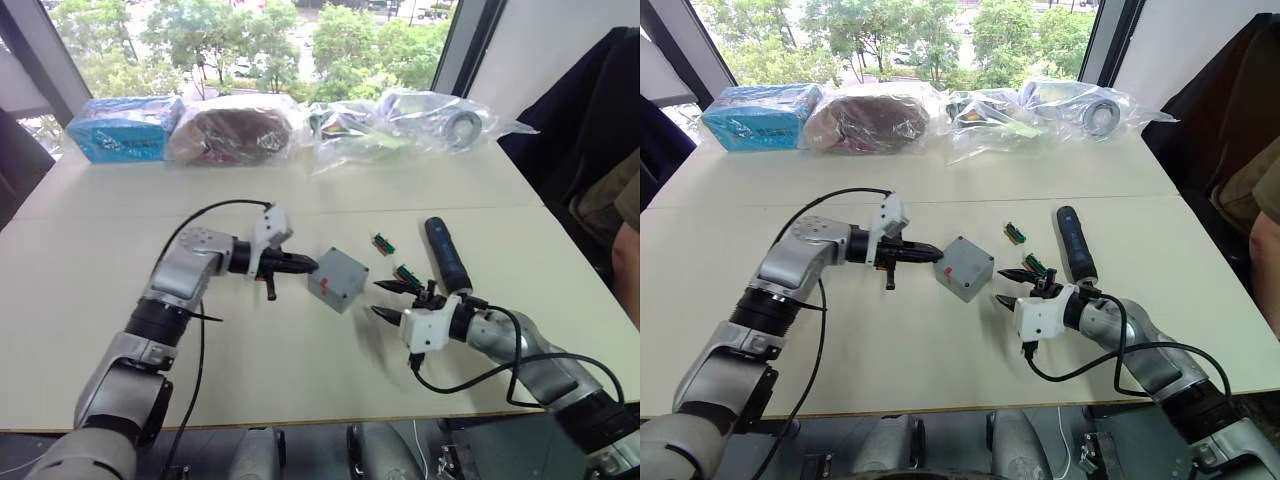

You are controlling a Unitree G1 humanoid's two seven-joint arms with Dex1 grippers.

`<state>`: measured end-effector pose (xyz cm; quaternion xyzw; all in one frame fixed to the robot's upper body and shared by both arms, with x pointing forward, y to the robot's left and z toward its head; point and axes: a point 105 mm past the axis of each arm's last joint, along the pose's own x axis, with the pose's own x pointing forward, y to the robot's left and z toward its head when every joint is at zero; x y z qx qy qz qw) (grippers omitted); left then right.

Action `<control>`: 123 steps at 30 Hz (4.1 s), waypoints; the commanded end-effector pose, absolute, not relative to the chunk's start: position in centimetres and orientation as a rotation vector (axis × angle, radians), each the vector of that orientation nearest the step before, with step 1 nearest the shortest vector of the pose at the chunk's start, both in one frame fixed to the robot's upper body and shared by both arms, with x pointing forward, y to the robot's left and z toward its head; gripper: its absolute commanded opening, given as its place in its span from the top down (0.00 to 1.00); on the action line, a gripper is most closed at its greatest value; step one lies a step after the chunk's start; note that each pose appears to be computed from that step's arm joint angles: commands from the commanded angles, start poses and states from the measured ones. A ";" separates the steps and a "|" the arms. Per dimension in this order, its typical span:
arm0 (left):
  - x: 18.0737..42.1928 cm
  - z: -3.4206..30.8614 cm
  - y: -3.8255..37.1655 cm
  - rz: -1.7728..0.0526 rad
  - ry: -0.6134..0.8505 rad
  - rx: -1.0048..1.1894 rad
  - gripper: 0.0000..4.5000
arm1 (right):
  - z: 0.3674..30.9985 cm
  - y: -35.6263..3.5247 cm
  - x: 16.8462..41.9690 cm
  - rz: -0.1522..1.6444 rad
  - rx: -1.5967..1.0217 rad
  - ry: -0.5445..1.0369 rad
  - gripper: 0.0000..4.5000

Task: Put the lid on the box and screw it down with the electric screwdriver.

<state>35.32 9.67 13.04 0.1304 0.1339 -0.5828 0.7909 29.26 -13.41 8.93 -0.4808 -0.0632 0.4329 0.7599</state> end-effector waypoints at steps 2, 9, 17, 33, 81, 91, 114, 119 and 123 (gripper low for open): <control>35.9 12.8 10.9 -1.187 0.273 0.288 1.00 | 9.6 -13.3 29.8 0.903 -0.893 -0.014 0.95; 35.9 10.5 10.0 -1.177 0.290 0.330 1.00 | 9.2 -12.4 29.8 0.881 -0.832 0.074 0.99; 34.9 9.7 7.5 -1.244 0.266 0.331 1.00 | 9.2 -10.6 29.7 0.919 -0.821 0.073 0.99; 31.2 9.4 8.8 -1.369 0.339 0.360 1.00 | 9.3 -7.9 28.9 1.119 -0.812 0.037 0.99; 27.3 19.1 11.2 -1.299 0.089 0.331 1.00 | 12.0 -18.2 31.6 0.592 -0.154 0.345 0.20; 27.2 19.3 11.0 -1.291 0.079 0.328 1.00 | 11.6 -18.7 32.2 0.572 -0.177 0.361 0.42; 27.4 19.0 11.1 -1.286 0.090 0.337 1.00 | 15.5 -18.7 32.3 0.560 -0.143 0.250 0.99; 28.3 18.8 12.9 -1.210 0.114 0.350 1.00 | 18.2 -13.9 30.8 0.797 -0.170 0.232 0.99; 28.8 18.8 13.7 -1.180 0.128 0.349 1.00 | 18.3 -10.4 30.1 0.918 -0.176 0.253 0.99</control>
